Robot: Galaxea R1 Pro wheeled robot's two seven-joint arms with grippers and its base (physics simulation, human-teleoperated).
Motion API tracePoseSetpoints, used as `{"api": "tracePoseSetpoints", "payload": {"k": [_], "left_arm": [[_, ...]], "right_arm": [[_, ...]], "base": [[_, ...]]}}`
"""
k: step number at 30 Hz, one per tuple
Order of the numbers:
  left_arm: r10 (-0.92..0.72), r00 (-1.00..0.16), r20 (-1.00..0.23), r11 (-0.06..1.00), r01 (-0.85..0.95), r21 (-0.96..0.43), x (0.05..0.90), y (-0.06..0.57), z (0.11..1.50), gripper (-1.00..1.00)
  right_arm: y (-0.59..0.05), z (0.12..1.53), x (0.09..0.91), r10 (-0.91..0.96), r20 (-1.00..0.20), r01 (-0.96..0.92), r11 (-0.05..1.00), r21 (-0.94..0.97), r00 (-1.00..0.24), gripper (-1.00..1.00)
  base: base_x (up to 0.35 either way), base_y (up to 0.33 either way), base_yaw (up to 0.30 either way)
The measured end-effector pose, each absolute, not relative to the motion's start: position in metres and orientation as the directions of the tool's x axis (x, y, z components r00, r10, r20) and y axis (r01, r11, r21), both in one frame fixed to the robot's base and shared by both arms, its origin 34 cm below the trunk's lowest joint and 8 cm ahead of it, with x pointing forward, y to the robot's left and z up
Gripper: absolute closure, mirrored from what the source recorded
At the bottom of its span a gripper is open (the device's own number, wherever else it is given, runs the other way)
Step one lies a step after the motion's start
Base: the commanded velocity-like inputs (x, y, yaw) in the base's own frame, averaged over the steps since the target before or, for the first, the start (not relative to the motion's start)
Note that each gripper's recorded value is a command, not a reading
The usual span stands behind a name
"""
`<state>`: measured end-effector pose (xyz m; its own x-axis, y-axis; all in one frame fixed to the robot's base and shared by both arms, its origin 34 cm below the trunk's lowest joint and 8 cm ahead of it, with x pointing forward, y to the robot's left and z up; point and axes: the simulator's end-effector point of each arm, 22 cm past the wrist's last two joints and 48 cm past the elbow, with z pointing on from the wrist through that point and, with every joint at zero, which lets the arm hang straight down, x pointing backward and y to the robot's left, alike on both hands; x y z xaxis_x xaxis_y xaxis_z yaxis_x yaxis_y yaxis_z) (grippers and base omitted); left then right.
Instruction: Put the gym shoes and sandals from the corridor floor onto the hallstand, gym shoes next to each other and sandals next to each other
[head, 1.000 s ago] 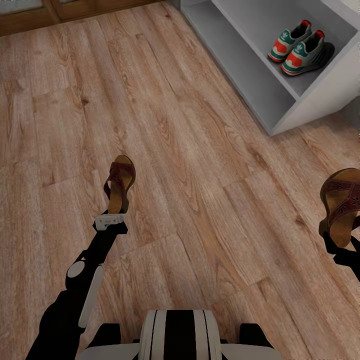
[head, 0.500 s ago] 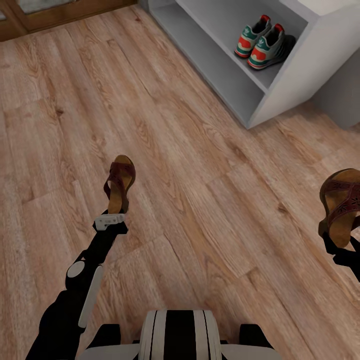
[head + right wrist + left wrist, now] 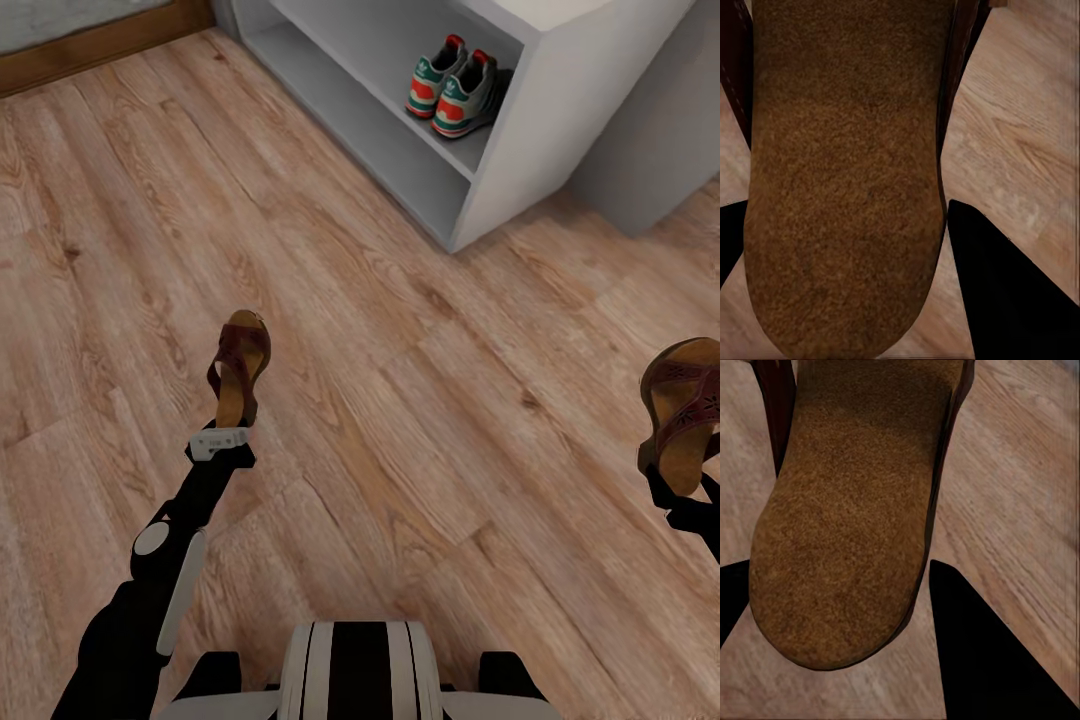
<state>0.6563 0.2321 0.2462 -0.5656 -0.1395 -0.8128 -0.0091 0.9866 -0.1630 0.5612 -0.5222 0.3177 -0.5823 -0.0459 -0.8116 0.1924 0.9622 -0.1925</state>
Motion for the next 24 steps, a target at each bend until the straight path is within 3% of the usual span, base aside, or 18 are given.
{"api": "tracePoseSetpoints", "payload": {"k": [24], "left_arm": [[-0.141,-0.541,-0.829,0.986,-0.004,-0.165,0.664,0.231,0.263,1.0]], "right_arm": [[-0.523,0.333,0.567,-0.047,-0.831,0.2,0.962,-0.188,-0.555,1.0]], "base": [[0.0,0.0,-0.212]]}}
